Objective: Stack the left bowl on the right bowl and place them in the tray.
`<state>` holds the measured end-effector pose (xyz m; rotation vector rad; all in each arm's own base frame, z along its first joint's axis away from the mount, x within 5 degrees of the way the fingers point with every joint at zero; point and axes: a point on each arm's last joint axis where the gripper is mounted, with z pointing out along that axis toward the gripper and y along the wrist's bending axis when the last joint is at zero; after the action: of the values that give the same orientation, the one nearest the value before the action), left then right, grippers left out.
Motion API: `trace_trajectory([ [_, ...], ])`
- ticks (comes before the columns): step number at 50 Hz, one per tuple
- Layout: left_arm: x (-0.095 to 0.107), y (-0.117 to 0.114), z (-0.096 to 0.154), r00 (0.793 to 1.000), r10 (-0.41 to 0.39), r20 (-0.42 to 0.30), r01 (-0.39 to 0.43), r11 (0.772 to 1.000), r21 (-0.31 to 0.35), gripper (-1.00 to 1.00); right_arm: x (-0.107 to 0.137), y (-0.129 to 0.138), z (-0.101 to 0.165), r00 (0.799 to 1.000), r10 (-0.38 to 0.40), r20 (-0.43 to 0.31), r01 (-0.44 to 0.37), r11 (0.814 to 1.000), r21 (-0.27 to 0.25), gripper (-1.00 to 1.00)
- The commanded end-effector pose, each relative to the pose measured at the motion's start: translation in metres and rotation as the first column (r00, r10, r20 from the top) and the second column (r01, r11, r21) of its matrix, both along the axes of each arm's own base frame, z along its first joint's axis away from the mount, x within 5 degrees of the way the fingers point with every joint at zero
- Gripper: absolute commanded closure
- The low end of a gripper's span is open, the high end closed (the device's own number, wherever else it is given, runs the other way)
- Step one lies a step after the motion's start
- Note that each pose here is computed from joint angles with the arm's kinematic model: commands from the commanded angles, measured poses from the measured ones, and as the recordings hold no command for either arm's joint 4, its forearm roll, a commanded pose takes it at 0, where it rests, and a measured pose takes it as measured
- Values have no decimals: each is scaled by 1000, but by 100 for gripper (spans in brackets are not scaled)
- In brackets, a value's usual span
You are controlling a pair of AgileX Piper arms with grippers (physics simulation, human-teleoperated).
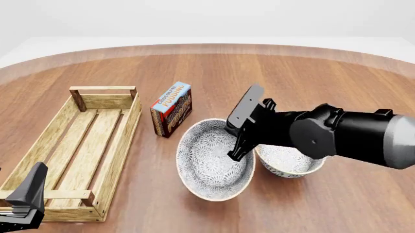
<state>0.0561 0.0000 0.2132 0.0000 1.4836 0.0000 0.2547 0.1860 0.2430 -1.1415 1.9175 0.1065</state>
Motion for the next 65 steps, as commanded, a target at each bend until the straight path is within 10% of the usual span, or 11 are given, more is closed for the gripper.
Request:
trace_trajectory([
  [1, 0, 0, 0, 1000, 0, 0, 0, 1000, 0, -100, -2, -28, 56, 987, -40, 153, 34, 999, 39, 100],
  [27, 0, 0, 0, 1000, 0, 0, 0, 1000, 0, -100, 0, -82, 119, 933, -239, 271, 203, 967, 154, 100],
  [59, 0, 0, 0, 1000, 0, 0, 0, 1000, 0, -100, -17, -128, 124, 844, -528, 95, 446, 789, 422, 100],
  [65, 0, 0, 0, 1000, 0, 0, 0, 1000, 0, -100, -20, -140, 117, 810, -584, 51, 500, 733, 461, 100],
])
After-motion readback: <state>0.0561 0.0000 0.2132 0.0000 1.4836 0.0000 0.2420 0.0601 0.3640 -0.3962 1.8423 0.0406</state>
